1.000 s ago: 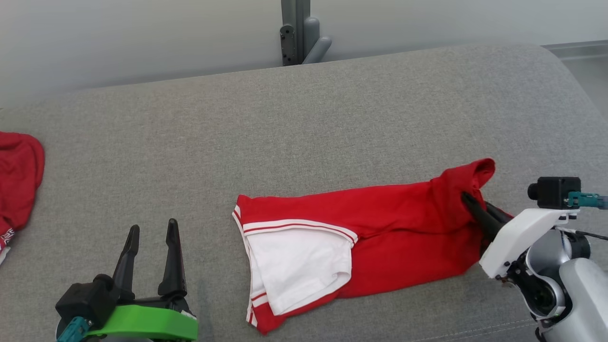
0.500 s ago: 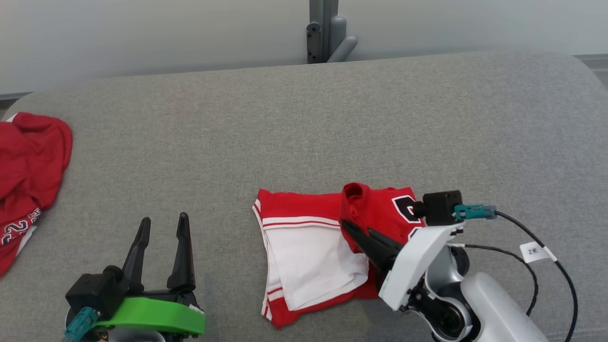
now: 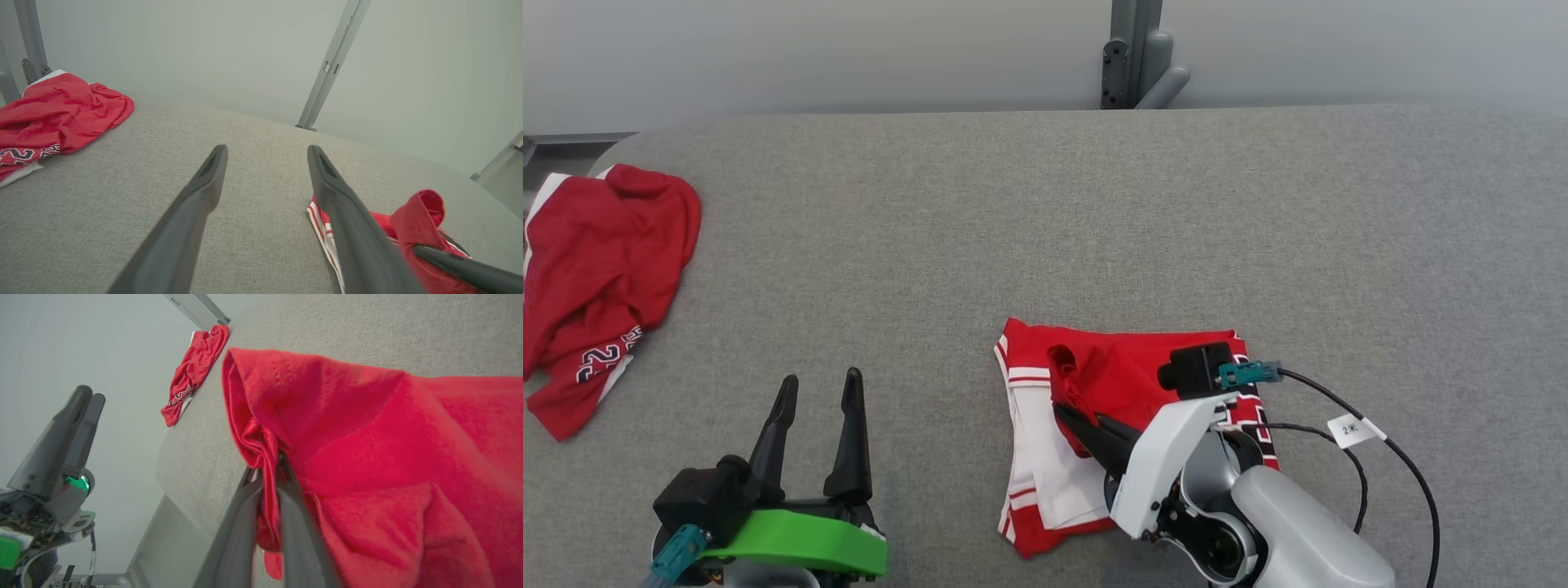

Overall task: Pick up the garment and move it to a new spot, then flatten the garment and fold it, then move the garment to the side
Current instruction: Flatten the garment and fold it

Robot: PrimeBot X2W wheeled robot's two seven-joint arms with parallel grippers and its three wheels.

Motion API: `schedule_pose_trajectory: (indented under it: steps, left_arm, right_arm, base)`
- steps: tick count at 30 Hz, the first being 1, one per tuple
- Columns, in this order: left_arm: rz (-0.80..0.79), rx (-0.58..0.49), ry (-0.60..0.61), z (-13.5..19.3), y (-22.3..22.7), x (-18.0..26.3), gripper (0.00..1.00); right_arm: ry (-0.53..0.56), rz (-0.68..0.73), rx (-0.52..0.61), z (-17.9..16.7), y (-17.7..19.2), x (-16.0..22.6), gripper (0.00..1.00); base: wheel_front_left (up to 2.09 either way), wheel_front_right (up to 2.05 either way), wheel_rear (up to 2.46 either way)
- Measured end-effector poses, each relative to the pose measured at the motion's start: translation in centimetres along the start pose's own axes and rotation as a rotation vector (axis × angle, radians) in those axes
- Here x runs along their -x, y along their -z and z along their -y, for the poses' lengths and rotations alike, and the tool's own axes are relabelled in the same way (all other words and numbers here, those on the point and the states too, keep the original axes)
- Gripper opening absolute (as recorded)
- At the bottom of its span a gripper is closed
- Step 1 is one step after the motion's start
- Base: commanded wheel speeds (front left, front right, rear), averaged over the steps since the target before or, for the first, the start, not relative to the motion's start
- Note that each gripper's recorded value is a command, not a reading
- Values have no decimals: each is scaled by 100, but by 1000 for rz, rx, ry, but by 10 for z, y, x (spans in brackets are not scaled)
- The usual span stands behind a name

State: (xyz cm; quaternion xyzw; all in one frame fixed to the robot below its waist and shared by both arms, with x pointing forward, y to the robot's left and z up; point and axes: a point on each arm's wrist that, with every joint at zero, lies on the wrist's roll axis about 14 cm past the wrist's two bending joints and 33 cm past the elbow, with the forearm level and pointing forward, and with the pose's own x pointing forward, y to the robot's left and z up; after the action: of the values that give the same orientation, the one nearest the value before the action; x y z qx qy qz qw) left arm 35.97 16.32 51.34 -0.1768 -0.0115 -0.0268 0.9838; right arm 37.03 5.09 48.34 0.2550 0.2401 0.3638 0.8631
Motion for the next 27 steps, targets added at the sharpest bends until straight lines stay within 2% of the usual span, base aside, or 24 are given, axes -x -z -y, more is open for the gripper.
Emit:
schedule_pose_trajectory:
  steps: [5,6,7,8,9,18,27]
  left_arm:
    - [6,1,-4,-2,-1,2,100]
    - [6,1,-6,-2,-1,2,100]
    - [5,1,-6,-2,-1,2,100]
    - [5,2,-6,-2,-1,2,100]
    - [5,2,-5,-2,0,2,100]
    - [2,2,14,3,1,1,100]
    - [-7,8,47,14,4,-1,100]
  right_arm:
    - [9,-5,-16,5,5,-10,0]
    - [11,-4,-14,5,6,-11,20]
    - [15,-3,-15,6,6,-12,47]
    - [14,-2,-14,6,6,-13,93]
    - [12,0,-14,6,7,-14,100]
    - [10,61,20,3,-3,-16,100]
    - [89,245,145,30,-45,2,100]
  base:
    - [0,0,0]
    - [0,0,0]
    - [0,0,0]
    - [0,0,0]
    - [0,0,0]
    - [0,0,0]
    - [0,0,0]
